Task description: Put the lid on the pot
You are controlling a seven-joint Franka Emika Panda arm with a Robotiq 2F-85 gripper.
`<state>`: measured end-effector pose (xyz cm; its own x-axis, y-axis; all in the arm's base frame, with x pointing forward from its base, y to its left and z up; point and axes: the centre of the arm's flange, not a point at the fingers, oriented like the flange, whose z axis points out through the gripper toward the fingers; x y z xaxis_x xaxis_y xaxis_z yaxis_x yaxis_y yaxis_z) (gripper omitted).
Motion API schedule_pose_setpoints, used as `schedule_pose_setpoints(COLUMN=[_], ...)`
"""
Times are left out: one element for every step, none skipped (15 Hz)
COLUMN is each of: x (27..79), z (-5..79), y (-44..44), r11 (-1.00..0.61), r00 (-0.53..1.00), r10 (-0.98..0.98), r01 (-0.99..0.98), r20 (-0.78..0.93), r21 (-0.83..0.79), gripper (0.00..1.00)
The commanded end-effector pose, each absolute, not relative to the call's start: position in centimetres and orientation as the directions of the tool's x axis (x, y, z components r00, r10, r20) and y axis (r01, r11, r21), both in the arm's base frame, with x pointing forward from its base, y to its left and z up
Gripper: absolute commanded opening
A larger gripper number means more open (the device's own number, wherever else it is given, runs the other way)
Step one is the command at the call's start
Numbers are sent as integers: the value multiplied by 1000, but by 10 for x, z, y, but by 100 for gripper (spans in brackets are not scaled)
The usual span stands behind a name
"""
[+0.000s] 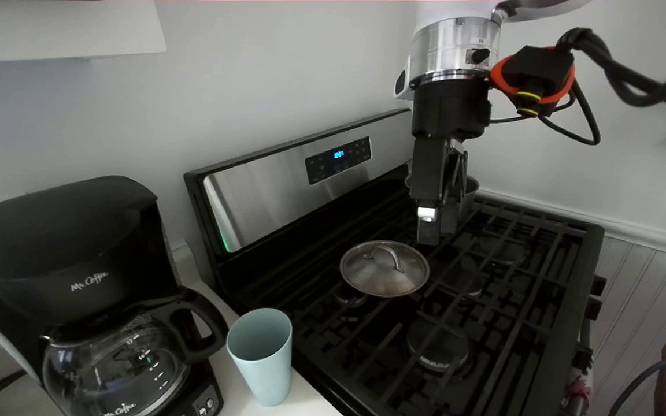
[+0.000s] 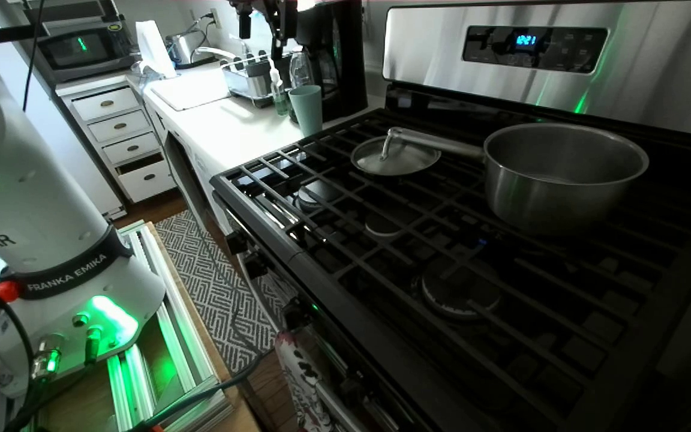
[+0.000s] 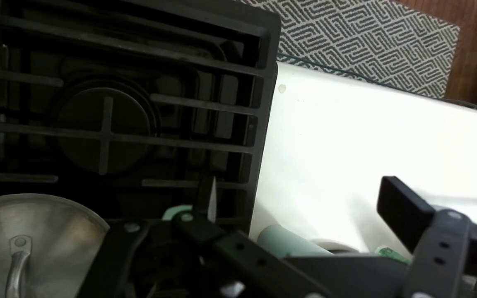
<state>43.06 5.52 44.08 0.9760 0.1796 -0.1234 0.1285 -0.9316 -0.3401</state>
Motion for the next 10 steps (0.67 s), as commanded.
schedule_pose_setpoints(x=[442,451,457,460,463,467,471,475,482,488], z=[437,434,430,428,425,422,418,412,403,395], y=[70,76,82,86,86,78,71,60,51,43], r11=[-942,-948,-946,-950,-952,-963,-969,-977,-976,-983], r00=[977,979,978,979,981,987,990,990,986,986], r10=[180,174,181,177,170,133,110,116,158,159], r01=[139,136,143,143,138,107,86,98,147,153], r20=[-111,-110,-105,-102,-96,-92,-92,-84,-60,-56], r21=[-305,-287,-291,-278,-275,-248,-231,-192,-158,-106], gripper=[100,100,100,100,100,100,100,100,100,100])
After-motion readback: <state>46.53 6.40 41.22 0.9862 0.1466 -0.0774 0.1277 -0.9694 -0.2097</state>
